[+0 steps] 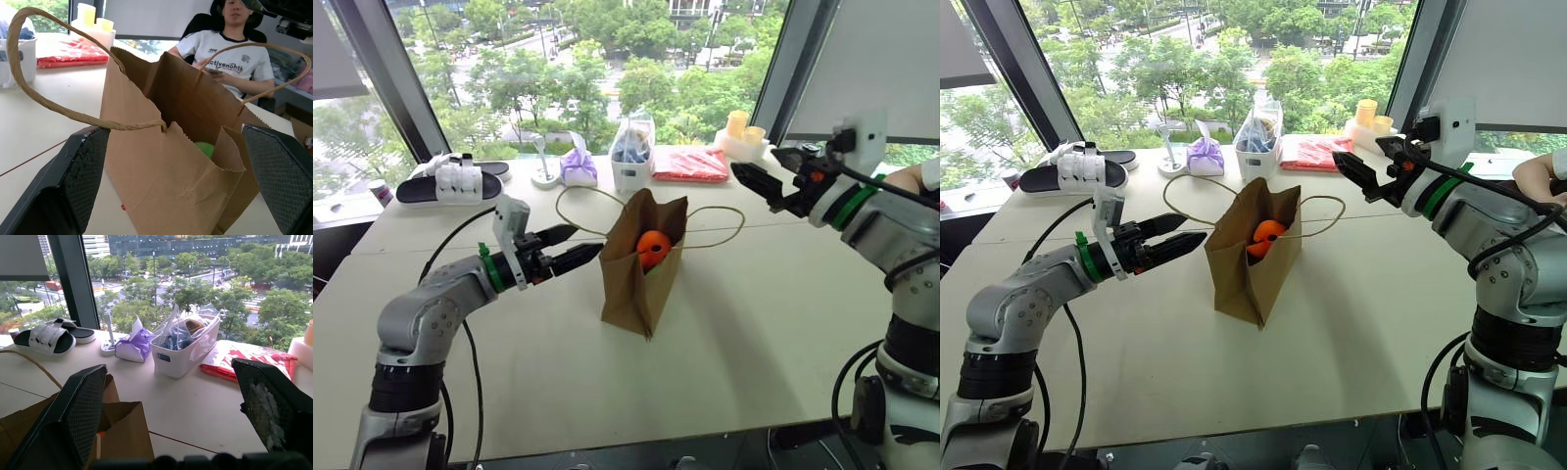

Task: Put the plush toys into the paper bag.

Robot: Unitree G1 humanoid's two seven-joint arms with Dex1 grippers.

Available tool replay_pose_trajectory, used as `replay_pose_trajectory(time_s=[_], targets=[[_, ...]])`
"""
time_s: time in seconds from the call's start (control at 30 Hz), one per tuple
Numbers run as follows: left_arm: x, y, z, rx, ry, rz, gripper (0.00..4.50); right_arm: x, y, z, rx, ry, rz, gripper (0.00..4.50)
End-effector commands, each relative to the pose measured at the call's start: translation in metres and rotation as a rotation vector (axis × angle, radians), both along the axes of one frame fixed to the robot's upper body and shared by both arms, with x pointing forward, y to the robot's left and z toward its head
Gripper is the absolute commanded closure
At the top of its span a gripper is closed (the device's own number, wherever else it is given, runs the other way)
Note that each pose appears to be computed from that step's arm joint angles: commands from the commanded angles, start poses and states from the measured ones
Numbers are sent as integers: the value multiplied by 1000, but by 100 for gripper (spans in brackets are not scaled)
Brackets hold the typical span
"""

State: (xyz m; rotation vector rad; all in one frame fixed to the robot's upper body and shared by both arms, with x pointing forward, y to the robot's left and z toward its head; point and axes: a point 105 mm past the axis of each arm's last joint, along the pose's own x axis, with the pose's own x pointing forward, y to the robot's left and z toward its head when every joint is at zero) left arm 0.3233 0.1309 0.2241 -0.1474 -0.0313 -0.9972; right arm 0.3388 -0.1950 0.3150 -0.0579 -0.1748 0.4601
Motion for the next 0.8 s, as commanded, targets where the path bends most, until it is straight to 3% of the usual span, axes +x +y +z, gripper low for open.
replay_pose_trajectory(time_s=[0.03, 0.1, 0.27, 0.4, 0.63, 0.8], targets=[[-36, -11, -25, 133, 39, -165, 0, -1, -16, -80, 4, 182, -137, 91], [-45, -13, -33, 172, 49, -203, 0, -5, -13, -100, 10, 222, -145, 197], [-47, -13, -35, 196, 40, -219, 0, -8, -18, -107, -4, 230, -163, 443], [-45, -18, -34, 195, 24, -216, 0, -15, -6, -106, -38, 228, -94, 443], [-35, -37, -40, 223, -27, -174, 0, -20, 58, -109, -27, 238, 140, 443], [-29, -41, -42, 229, -48, -139, 0, -16, 86, -116, -26, 248, 211, 443]])
